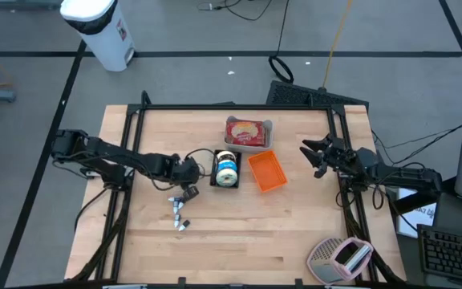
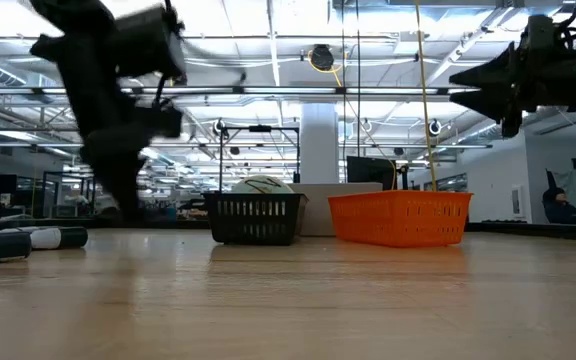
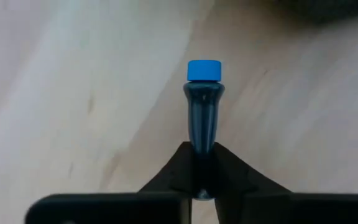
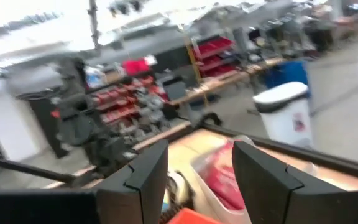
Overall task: Pick & Place Food Item
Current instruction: Put the blue food coloring into the orange bin
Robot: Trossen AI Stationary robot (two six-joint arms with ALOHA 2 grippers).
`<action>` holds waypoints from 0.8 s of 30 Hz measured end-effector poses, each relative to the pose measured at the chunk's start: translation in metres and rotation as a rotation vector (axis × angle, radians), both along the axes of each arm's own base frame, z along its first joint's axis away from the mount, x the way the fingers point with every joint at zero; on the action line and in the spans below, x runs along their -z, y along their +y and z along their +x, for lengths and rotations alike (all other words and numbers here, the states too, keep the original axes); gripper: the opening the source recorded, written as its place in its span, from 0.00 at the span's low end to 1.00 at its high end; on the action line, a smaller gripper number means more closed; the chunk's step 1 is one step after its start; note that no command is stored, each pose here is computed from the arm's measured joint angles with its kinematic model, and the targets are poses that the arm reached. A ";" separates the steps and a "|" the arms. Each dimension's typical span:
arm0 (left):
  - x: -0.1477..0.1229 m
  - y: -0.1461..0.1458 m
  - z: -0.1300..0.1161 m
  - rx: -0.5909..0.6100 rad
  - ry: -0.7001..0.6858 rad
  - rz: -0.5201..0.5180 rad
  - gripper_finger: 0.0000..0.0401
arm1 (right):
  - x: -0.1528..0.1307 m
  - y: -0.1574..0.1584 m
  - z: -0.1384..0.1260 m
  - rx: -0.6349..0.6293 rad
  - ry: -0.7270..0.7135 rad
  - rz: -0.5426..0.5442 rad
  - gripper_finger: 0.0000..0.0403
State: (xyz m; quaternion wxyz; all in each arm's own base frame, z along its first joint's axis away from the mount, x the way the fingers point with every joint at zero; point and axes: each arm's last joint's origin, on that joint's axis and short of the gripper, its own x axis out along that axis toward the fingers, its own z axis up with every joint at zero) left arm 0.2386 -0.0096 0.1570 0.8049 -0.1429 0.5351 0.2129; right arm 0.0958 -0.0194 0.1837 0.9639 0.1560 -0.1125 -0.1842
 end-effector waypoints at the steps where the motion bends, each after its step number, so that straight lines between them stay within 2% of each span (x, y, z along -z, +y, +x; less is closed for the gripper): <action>1: -0.006 0.000 0.001 0.005 -0.030 0.007 0.06 | -0.002 0.001 0.000 -0.023 -0.020 -0.014 0.41; 6: -0.035 -0.002 0.003 0.014 -0.167 0.073 0.10 | -0.012 0.004 0.001 -0.150 -0.108 -0.070 0.41; 12: -0.065 -0.010 0.024 0.131 -0.491 0.143 0.12 | -0.009 0.006 0.013 -0.177 -0.056 -0.060 0.41; 18: -0.090 -0.015 0.046 0.222 -0.814 0.246 0.12 | -0.007 0.011 0.029 -0.216 -0.033 -0.104 0.41; 20: -0.096 -0.015 0.052 0.236 -0.902 0.280 0.12 | -0.004 0.013 0.035 -0.210 0.007 -0.125 0.41; 24: -0.097 -0.016 0.061 0.262 -0.994 0.298 0.13 | 0.005 0.018 0.051 -0.223 0.169 -0.151 0.41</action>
